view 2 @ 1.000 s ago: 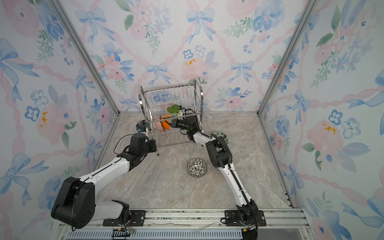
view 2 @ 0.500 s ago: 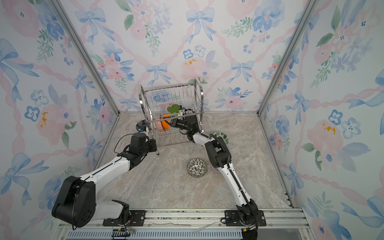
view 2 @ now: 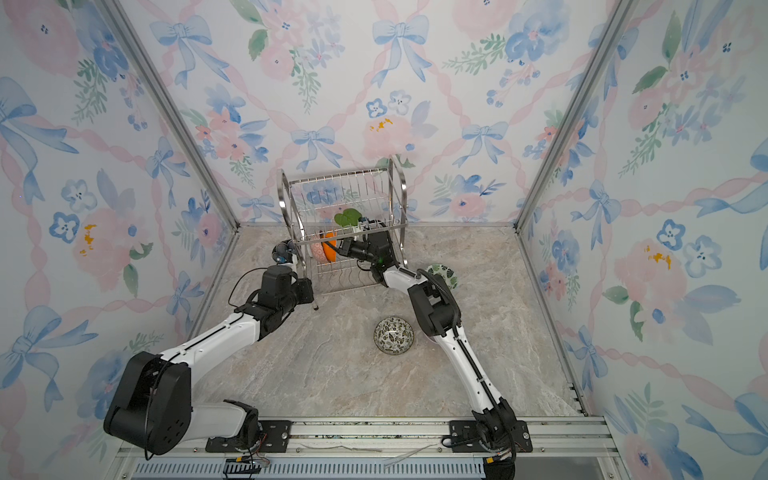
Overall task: Load the bowls into the dish rack
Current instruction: 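Lower the white bowl on edge into the slot beside the floral bowl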
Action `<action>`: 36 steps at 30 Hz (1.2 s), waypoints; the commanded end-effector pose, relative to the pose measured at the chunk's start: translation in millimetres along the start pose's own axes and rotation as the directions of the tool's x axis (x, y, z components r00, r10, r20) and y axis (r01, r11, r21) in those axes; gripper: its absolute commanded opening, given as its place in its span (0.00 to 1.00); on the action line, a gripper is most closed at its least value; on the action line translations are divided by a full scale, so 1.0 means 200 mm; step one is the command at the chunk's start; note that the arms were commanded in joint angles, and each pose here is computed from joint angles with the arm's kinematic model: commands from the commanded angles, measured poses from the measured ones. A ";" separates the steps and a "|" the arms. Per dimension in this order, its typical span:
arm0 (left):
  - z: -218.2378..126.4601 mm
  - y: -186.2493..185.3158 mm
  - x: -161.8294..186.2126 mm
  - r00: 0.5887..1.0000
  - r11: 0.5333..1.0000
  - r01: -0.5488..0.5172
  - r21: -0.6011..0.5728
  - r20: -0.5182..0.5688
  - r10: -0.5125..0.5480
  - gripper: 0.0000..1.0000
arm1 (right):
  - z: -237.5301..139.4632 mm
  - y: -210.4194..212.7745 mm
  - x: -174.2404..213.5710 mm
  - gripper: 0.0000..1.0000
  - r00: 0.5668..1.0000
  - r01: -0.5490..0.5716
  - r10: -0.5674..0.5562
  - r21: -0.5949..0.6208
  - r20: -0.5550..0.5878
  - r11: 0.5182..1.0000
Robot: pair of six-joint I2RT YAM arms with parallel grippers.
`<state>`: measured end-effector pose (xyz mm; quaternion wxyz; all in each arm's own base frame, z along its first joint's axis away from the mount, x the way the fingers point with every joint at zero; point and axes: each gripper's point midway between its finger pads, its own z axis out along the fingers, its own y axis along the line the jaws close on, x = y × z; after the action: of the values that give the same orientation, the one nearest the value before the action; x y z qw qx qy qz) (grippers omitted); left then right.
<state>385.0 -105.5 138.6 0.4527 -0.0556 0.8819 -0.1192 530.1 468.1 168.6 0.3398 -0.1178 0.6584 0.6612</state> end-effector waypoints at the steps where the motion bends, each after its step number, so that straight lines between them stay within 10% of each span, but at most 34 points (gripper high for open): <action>1: 0.02 0.04 0.15 0.995 1.000 0.006 -0.024 -0.104 -0.008 0.00 | 0.01 -0.08 0.06 0.00 1.000 0.013 -0.012 0.039 -0.025 0.999; 26: 0.03 0.04 0.15 0.994 1.000 0.006 -0.027 -0.110 -0.009 0.00 | 0.00 -0.24 0.18 0.08 0.978 0.107 -0.071 0.178 -0.199 0.978; 36: 0.03 0.04 0.16 0.994 1.000 0.005 -0.026 -0.113 -0.008 0.00 | 0.00 -0.18 0.15 0.26 0.980 0.105 -0.076 0.159 -0.183 0.982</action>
<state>385.1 -105.4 138.3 0.4526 -0.0557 0.8820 -0.1189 528.9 478.2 149.8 0.3503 -0.1985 0.7000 0.5899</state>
